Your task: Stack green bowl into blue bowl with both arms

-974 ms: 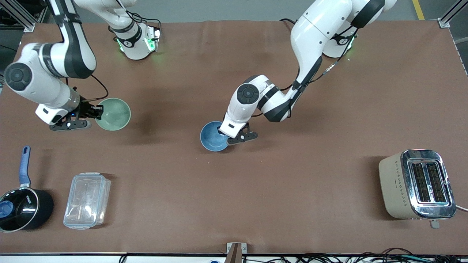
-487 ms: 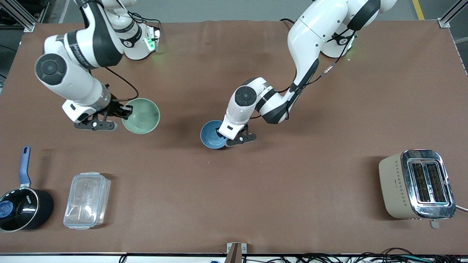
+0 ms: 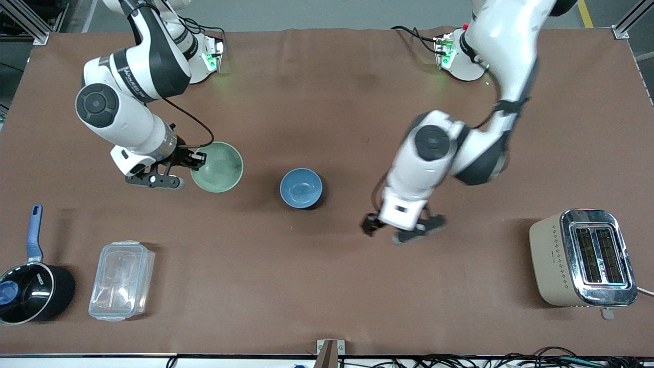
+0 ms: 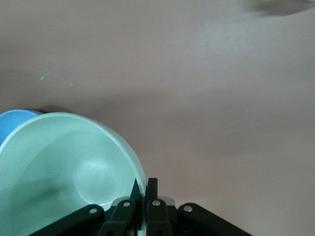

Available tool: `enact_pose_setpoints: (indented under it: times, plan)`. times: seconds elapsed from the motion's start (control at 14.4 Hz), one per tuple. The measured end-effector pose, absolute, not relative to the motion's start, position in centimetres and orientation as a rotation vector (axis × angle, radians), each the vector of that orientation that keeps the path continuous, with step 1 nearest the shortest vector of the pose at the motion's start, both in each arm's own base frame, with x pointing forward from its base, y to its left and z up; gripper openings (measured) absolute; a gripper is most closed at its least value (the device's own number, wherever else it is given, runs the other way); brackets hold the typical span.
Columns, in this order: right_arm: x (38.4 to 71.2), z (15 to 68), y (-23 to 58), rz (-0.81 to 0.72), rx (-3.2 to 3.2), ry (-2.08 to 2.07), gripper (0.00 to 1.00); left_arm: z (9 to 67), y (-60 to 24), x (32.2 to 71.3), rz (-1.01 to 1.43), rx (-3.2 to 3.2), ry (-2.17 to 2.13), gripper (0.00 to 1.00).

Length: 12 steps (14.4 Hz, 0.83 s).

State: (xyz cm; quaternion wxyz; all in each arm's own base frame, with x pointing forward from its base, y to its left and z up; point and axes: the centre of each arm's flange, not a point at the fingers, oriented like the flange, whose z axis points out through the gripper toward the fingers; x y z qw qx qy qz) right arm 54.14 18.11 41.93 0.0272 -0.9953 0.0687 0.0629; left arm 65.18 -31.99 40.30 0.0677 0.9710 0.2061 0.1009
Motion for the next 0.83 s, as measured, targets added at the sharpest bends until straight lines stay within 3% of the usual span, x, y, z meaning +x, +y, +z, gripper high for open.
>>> enact_pose_setpoints:
  times: [0.49, 0.83]
  plan:
    - [54.1, 38.0, 29.1, 0.182, -3.025, 0.303, 0.05, 50.7, -16.8, 66.0, 0.300, 3.087, 0.457, 1.00]
    - [53.4, 31.6, 34.3, 0.132, -3.021, 0.363, 0.05, 57.6, -10.4, 63.0, 0.232, 3.191, 0.262, 1.00]
